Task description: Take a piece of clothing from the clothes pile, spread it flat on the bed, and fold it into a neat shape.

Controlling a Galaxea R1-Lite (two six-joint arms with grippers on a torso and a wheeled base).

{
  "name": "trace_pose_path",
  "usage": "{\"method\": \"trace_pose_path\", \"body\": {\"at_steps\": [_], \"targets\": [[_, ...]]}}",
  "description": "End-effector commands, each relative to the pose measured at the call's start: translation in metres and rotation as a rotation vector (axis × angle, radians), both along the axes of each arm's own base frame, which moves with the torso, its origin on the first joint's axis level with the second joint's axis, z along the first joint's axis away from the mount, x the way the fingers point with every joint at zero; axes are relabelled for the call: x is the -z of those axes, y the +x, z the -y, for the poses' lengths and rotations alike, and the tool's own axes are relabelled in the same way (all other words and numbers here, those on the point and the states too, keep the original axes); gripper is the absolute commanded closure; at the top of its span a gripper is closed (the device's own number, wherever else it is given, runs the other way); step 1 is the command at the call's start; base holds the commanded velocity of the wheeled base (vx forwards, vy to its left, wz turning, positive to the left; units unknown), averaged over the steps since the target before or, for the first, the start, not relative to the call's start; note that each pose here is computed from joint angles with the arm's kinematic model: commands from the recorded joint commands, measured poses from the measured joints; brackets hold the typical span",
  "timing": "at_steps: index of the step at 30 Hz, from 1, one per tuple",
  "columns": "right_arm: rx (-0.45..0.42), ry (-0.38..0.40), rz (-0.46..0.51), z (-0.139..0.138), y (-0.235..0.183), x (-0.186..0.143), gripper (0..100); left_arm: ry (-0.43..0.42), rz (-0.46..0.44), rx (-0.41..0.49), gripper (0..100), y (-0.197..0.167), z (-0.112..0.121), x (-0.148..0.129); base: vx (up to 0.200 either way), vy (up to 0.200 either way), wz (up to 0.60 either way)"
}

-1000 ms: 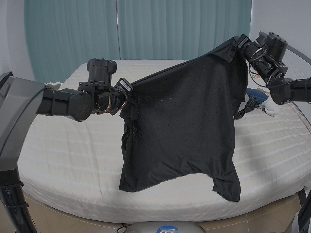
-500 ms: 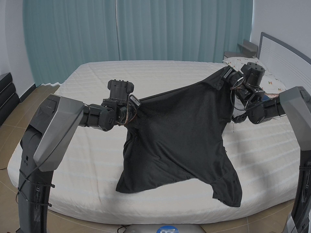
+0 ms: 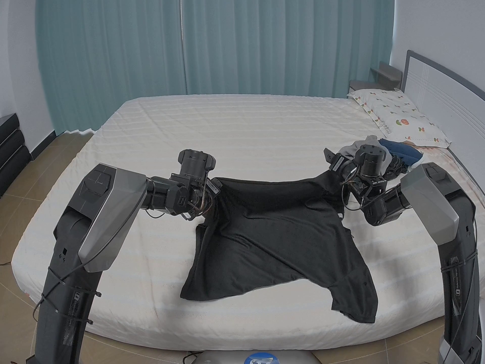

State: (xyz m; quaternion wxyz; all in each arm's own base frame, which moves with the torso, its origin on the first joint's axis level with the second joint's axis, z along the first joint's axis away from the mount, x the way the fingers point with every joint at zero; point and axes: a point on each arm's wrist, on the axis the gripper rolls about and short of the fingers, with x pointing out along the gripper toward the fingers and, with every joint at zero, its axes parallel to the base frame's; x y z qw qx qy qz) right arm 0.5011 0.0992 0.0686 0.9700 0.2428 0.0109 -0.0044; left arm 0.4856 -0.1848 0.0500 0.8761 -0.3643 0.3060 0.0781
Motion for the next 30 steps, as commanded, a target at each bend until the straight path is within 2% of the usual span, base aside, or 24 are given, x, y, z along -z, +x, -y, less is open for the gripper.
{"method": "trace_pose_path", "body": {"at_steps": [1, 7, 9, 12, 14, 16, 21, 26, 27, 30], "targets": [[0.004, -0.042, -0.056, 0.003, -0.003, 0.017, 0, -0.038, -0.010, -0.055, 0, 0.010, -0.018, -0.013, 0.000, 0.000, 0.00], [0.019, -0.025, -0.013, 0.010, 0.002, 0.009, 0, -0.076, -0.031, -0.064, 0, 0.014, -0.042, -0.022, 0.000, 0.000, 0.00], [0.022, -0.028, 0.018, 0.010, 0.004, 0.016, 0, -0.076, -0.063, -0.071, 0, 0.015, -0.051, -0.017, 0.000, 0.000, 0.00], [0.022, -0.032, 0.006, 0.010, 0.004, 0.021, 0, -0.072, -0.078, -0.078, 0, 0.016, -0.055, -0.012, 0.000, 0.000, 0.00], [0.017, -0.041, -0.031, 0.010, -0.001, 0.027, 0, -0.069, -0.157, -0.061, 0, 0.012, -0.057, -0.005, 0.000, 0.000, 0.00], [0.014, -0.043, -0.039, 0.010, -0.003, 0.023, 0, -0.090, -0.193, -0.035, 0, 0.008, -0.059, -0.010, 0.000, 0.000, 0.00], [0.014, -0.041, -0.042, 0.016, -0.011, 0.009, 0, -0.133, -0.183, -0.006, 0, 0.003, -0.064, -0.032, 0.000, 0.000, 0.00], [-0.028, -0.024, -0.109, 0.026, -0.046, -0.004, 0, -0.138, -0.238, 0.020, 0, -0.019, -0.070, -0.038, 0.000, 0.000, 0.00], [-0.059, 0.000, -0.174, 0.031, -0.069, 0.000, 0, -0.178, -0.259, 0.066, 0, -0.033, -0.072, -0.044, 0.000, 0.000, 0.00], [-0.075, 0.057, -0.216, 0.040, -0.098, -0.003, 0, -0.208, -0.266, 0.104, 0, -0.054, -0.075, -0.045, 0.000, 0.000, 0.00]]}}
